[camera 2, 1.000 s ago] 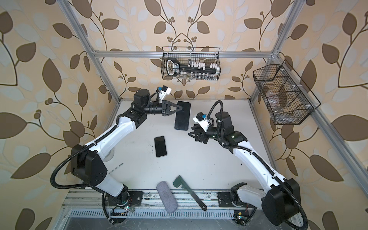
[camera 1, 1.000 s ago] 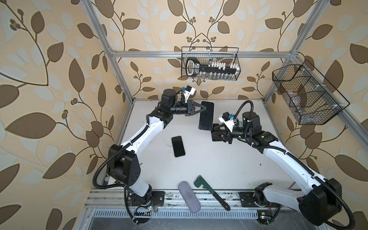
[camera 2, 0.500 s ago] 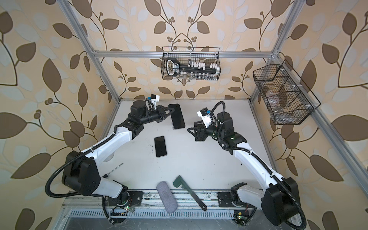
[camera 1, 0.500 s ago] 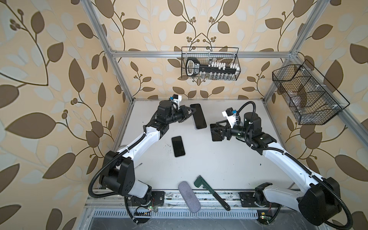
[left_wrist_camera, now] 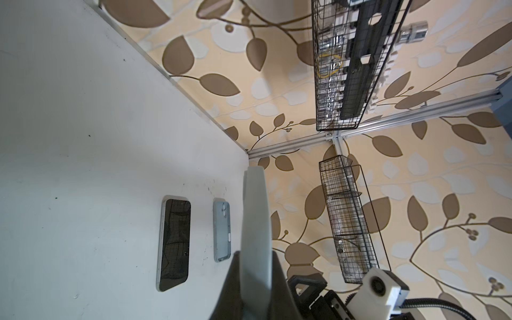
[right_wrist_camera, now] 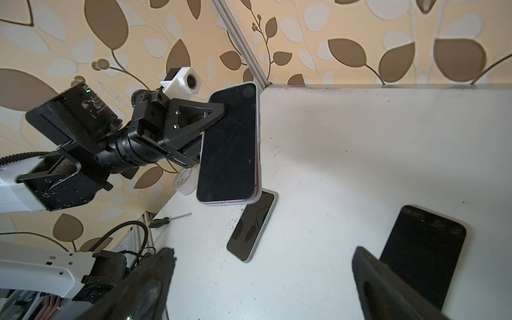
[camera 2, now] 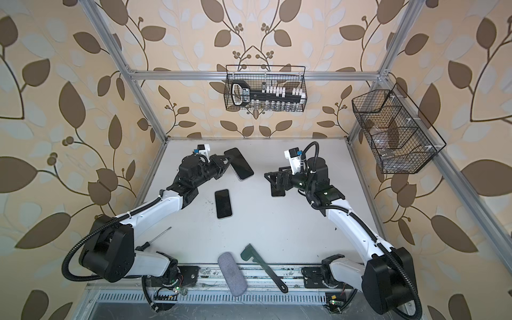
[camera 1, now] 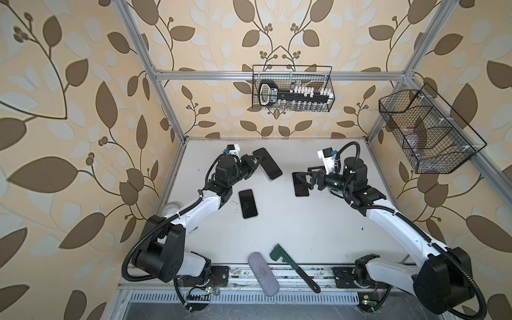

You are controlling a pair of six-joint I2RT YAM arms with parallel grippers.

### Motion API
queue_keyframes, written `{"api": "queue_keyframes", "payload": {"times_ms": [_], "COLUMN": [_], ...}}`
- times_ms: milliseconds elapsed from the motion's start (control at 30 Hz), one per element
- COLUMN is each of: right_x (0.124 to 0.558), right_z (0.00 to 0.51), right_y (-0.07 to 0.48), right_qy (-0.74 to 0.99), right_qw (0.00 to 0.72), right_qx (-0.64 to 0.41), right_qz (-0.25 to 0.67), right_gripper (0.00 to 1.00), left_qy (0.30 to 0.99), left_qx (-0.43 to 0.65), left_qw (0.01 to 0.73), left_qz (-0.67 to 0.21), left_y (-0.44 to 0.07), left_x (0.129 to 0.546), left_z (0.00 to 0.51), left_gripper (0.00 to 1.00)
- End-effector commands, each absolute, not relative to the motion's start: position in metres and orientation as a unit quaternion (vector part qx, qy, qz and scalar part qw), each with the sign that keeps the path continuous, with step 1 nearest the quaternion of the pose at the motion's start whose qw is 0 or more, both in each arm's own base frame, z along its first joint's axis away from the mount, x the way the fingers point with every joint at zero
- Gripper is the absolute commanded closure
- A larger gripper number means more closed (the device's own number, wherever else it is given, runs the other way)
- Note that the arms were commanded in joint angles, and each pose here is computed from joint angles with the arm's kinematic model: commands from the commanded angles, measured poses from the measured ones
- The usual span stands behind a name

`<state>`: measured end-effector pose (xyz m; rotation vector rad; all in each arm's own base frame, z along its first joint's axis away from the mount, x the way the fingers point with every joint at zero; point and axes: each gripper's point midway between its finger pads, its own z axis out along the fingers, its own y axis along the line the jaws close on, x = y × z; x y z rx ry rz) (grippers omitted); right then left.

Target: Take the phone out of the phone case

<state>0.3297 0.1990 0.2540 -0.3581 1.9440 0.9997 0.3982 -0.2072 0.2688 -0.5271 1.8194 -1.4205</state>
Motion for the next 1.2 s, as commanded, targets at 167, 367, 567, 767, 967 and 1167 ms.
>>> {"api": "queue_keyframes", "payload": {"times_ms": [167, 367, 567, 767, 967, 1167], "right_x": [0.328, 0.326, 0.326, 0.324, 0.324, 0.323], "right_z": [0.249, 0.240, 0.234, 0.233, 0.233, 0.234], "right_y": [0.196, 0.198, 0.202, 0.211, 0.215, 0.216], "right_qy": [0.774, 0.772, 0.767, 0.760, 0.750, 0.742], "right_qw": [0.436, 0.426, 0.423, 0.422, 0.424, 0.426], "right_qx": [-0.059, -0.024, 0.007, 0.023, 0.039, 0.044], "right_qz": [0.456, 0.471, 0.483, 0.493, 0.507, 0.516], "right_gripper": [0.00, 0.00, 0.00, 0.00, 0.00, 0.00], "left_qy": [0.625, 0.607, 0.590, 0.574, 0.538, 0.522], "left_qx": [-0.227, -0.226, -0.206, -0.196, -0.211, -0.221], "left_qw": [0.437, 0.429, 0.437, 0.458, 0.462, 0.452], "left_qz": [-0.606, -0.629, -0.647, -0.651, -0.673, -0.689], "left_y": [-0.191, -0.200, -0.216, -0.227, -0.226, -0.230], "left_x": [0.398, 0.393, 0.384, 0.375, 0.370, 0.368], "left_z": [0.317, 0.323, 0.340, 0.345, 0.343, 0.341], "left_gripper": [1.00, 1.00, 1.00, 1.00, 1.00, 1.00]}}
